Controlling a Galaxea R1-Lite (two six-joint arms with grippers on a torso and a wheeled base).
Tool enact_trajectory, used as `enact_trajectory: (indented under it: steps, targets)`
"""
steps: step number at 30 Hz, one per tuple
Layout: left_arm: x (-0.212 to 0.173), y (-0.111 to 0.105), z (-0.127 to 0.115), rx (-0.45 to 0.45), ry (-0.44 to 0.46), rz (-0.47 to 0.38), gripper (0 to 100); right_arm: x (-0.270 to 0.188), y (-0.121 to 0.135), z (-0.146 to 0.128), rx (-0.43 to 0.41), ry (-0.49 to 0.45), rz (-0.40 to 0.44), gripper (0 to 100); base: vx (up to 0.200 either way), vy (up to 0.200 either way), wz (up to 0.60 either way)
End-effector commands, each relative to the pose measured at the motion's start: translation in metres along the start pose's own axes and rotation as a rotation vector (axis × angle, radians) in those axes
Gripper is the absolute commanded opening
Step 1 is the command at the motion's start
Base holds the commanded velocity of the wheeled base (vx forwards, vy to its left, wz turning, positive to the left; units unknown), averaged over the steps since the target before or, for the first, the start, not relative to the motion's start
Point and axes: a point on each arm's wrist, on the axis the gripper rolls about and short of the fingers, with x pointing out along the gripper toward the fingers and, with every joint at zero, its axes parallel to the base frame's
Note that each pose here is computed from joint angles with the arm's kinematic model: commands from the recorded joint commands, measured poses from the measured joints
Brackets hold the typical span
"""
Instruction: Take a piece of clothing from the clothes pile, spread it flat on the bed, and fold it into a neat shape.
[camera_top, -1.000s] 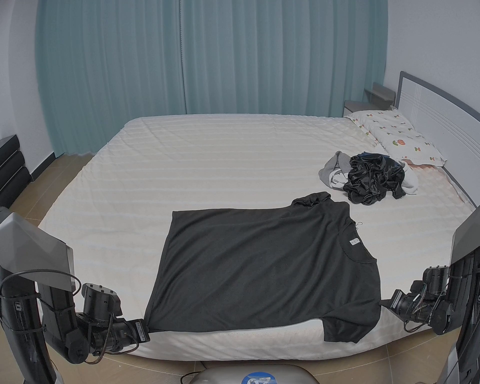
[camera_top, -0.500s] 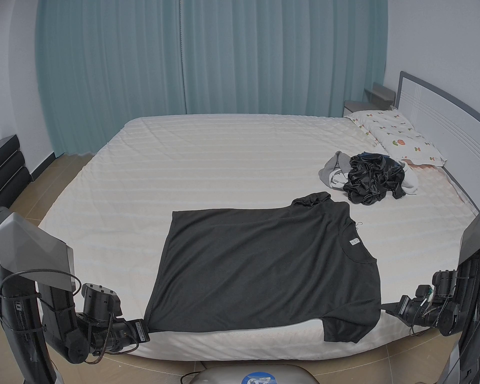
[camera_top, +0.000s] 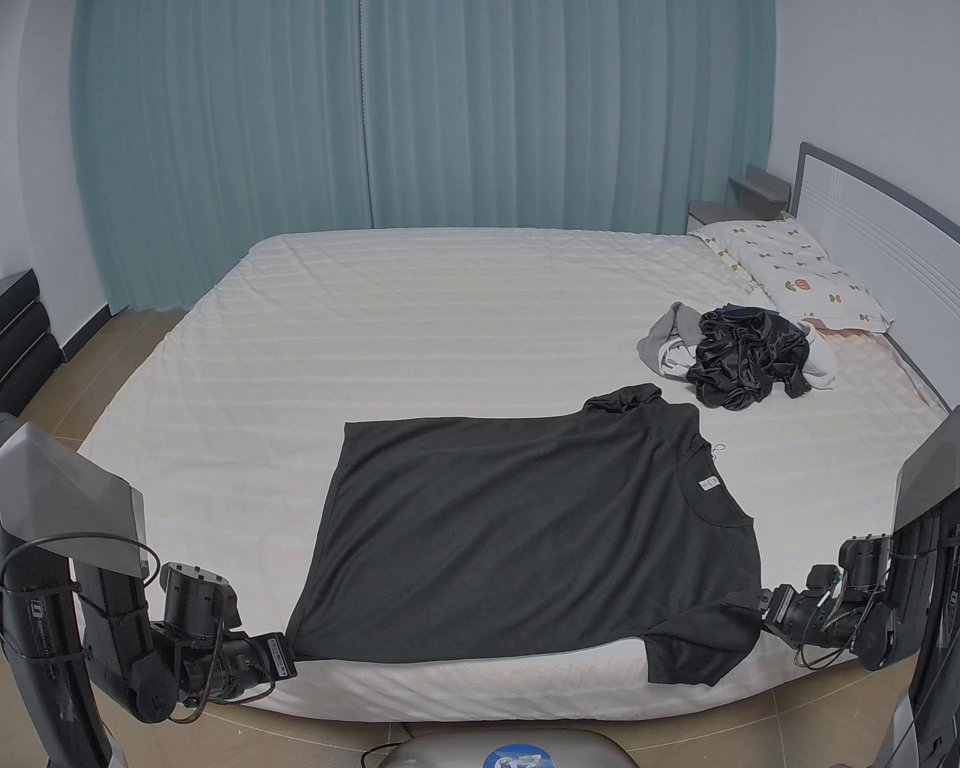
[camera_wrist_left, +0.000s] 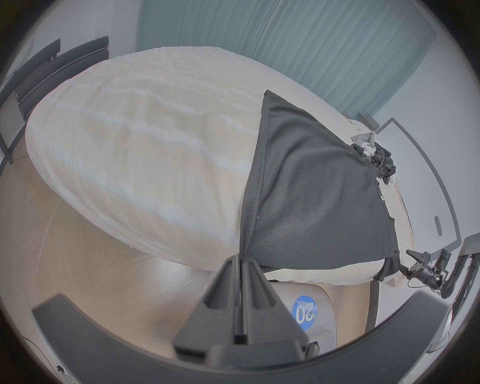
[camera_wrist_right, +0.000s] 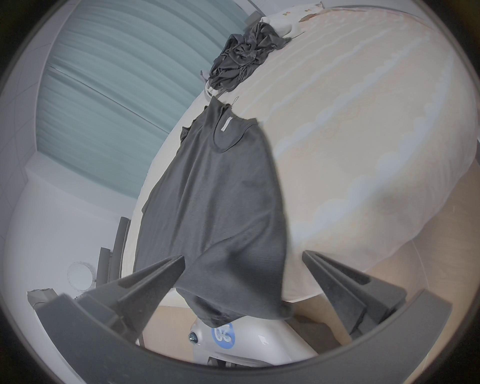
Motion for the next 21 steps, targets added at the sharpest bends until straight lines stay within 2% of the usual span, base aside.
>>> enact_trajectory:
  steps: [1,6,13,21]
  targets:
    - [0.002,0.001,-0.001,-0.001,0.009,0.006,0,0.011,0.001,0.000,-0.017,-0.007,-0.019,0,0.000,0.000,0.00]
    - [0.002,0.001,-0.002,0.000,0.009,0.006,0,-0.001,-0.008,0.001,0.007,-0.015,-0.058,0,0.000,0.000,0.00]
    - [0.000,0.002,-0.003,0.006,0.017,0.012,0,-0.017,-0.022,-0.003,-0.066,-0.007,-0.115,0,0.000,0.000,0.00]
    - [-0.002,0.004,-0.008,0.041,0.038,0.021,0,-0.025,-0.023,-0.005,-0.106,-0.002,-0.132,0,0.000,0.000,0.00]
